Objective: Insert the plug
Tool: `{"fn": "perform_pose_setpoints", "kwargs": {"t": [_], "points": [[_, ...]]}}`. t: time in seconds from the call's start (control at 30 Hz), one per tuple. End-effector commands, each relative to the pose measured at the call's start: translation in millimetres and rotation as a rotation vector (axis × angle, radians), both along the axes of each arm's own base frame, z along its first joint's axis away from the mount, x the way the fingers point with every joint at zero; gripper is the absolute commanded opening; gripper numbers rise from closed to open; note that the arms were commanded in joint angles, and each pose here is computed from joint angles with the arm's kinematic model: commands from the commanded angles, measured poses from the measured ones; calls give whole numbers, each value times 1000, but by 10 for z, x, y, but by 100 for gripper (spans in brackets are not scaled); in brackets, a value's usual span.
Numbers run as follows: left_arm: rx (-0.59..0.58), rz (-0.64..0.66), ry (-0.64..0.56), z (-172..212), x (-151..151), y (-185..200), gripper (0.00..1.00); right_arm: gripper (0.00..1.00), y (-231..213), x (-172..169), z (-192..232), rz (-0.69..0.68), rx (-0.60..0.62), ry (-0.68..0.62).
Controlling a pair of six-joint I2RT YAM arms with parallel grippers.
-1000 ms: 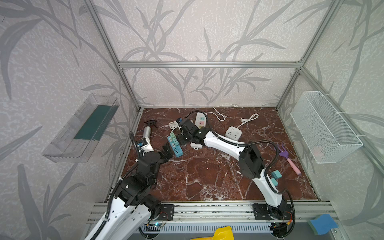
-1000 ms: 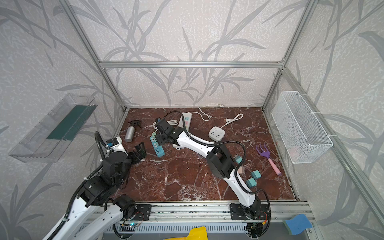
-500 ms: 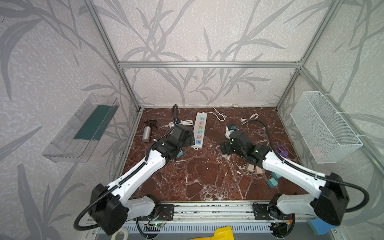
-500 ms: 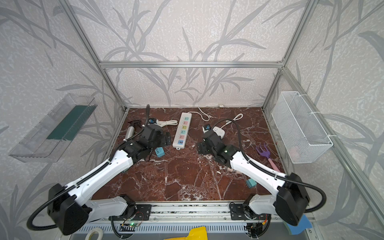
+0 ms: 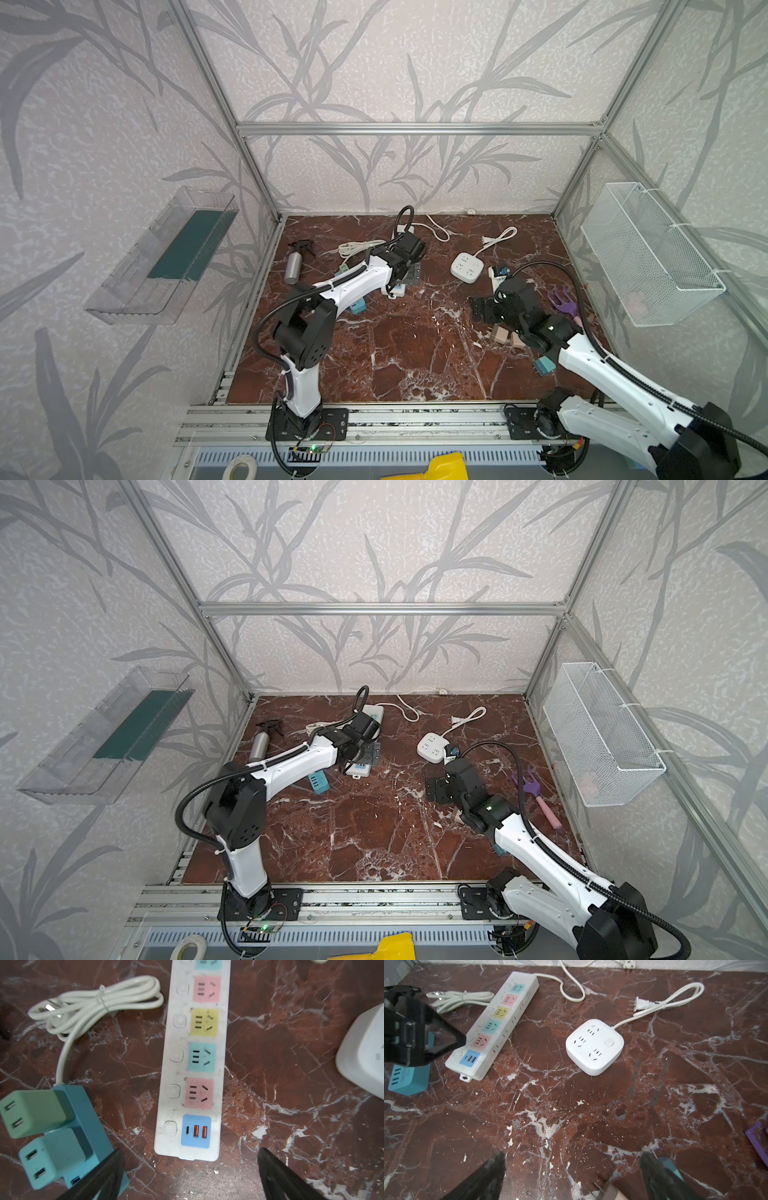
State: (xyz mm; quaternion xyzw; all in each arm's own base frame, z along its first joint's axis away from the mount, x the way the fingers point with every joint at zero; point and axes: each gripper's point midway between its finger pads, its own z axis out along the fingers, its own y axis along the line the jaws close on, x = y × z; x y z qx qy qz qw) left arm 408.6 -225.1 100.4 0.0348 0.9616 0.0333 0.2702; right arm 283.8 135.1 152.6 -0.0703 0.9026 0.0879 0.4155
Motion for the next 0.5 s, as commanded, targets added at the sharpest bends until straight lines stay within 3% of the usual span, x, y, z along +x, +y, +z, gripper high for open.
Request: {"fn": "perform_pose_setpoints", "kwargs": {"t": [0.0, 0.47], "points": [[82, -25, 102, -211, -30, 71, 99, 99, 47, 69, 51, -3, 33, -23], [69, -28, 181, -620, 134, 146, 99, 99, 22, 18, -49, -9, 42, -13]]}}
